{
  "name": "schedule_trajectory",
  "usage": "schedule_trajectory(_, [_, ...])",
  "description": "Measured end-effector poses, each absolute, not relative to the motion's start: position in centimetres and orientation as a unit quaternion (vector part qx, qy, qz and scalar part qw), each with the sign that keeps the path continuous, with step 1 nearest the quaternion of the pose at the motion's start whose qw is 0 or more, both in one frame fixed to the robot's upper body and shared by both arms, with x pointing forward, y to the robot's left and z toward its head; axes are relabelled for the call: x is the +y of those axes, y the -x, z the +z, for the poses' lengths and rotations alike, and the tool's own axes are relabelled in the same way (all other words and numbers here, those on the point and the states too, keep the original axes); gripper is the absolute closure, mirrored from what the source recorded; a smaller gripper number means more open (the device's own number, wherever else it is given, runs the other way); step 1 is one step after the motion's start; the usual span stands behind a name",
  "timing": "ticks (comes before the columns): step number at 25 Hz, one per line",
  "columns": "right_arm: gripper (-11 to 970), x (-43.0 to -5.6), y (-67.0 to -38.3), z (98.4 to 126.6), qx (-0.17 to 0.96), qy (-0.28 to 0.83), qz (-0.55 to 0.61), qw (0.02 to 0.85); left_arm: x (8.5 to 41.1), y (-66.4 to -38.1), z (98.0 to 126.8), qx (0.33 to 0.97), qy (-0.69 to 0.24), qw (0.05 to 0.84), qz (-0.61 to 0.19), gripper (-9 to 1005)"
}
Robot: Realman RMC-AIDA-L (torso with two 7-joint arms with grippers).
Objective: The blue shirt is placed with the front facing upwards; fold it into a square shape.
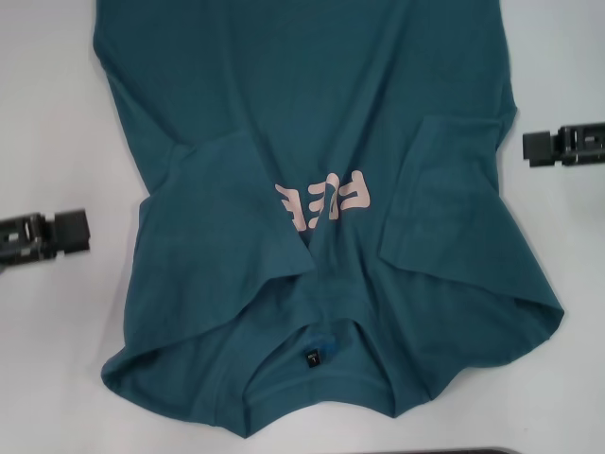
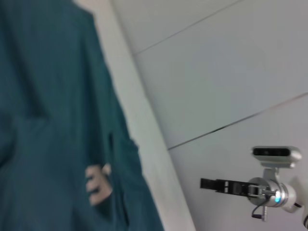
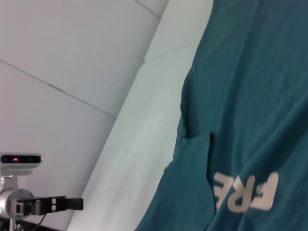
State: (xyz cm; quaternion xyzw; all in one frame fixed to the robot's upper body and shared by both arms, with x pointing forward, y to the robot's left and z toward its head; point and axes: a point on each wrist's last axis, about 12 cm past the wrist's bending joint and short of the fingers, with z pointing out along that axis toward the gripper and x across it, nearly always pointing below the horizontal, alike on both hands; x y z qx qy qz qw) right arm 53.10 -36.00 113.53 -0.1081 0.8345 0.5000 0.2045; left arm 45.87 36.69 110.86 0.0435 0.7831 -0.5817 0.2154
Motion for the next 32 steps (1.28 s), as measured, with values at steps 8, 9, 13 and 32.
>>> schedule_trajectory(8, [194,-35.7,-52.6,113.0,0.838,0.097,0.506,0.181,38.0,-43.5,109.4,0.821,0.047,0.096,-0.560,158])
schedule_trajectory(9, [194,-35.7,-52.6,113.0,0.838,0.096,0.506,0.180,38.1,-43.1,109.2,0.824,0.055,0.080,-0.559,158])
schedule_trajectory(13, [194,-35.5,-52.7,113.1,0.838,0.094,0.508,0.175,38.0,-42.7,109.0,0.824,0.061,0.072,-0.558,159])
schedule_trajectory(32, [194,-36.3,-51.6,112.4,0.842,0.080,0.505,0.173,36.4,-43.2,106.2,0.858,0.085,0.056,-0.504,184])
